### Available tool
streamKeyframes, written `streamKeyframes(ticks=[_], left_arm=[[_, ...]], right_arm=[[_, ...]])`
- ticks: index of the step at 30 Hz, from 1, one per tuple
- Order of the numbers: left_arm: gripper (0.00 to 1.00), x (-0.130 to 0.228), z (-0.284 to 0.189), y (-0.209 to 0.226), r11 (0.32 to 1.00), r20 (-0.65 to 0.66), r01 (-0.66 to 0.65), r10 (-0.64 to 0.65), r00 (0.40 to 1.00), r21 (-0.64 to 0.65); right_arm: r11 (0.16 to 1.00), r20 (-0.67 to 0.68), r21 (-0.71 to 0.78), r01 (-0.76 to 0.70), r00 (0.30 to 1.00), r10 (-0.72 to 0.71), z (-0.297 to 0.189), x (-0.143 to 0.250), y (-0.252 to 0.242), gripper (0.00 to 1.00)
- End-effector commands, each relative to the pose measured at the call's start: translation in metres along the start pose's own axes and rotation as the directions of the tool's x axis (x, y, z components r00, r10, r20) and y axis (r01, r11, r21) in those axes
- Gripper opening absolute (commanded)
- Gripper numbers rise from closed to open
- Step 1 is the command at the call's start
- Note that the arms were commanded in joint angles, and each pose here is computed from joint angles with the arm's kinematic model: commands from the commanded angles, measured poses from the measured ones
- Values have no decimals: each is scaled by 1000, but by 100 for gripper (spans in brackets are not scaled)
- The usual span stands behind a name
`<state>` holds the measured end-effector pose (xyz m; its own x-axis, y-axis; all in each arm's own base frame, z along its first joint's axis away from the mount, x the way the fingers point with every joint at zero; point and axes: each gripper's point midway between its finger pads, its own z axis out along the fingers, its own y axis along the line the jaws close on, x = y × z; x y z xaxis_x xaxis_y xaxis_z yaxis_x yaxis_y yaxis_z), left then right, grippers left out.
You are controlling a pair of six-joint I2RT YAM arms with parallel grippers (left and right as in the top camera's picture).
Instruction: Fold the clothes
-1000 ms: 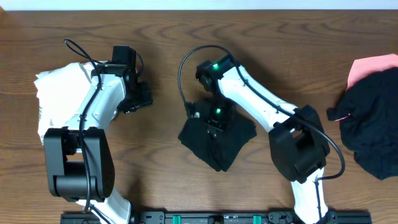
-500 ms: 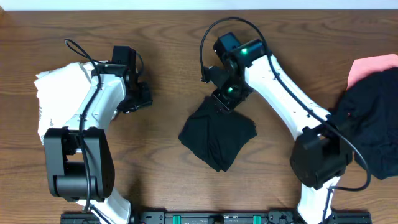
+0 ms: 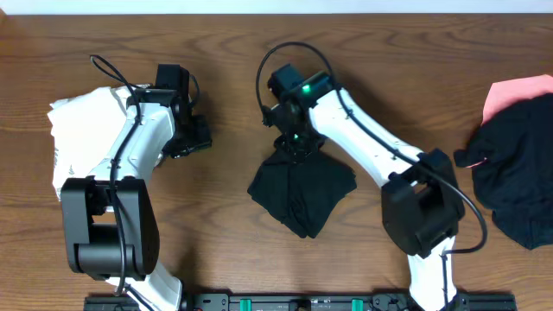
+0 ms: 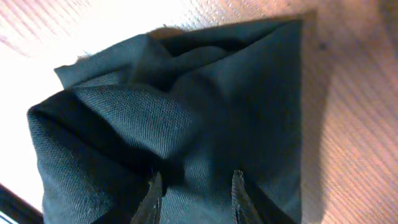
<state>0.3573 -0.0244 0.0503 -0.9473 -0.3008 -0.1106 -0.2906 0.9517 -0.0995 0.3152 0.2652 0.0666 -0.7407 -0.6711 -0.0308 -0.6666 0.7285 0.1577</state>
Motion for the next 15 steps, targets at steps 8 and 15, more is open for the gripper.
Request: streamKeyframes(ticks=[8, 15], left_arm=[[44, 0, 2, 5, 1000, -2, -12, 12, 1000, -18], [44, 0, 2, 5, 1000, -3, -11, 11, 1000, -18]], right_arm=[[840, -11, -373, 394, 903, -429, -2, 39, 98, 35], [856, -42, -348, 383, 906, -422, -2, 43, 86, 35]])
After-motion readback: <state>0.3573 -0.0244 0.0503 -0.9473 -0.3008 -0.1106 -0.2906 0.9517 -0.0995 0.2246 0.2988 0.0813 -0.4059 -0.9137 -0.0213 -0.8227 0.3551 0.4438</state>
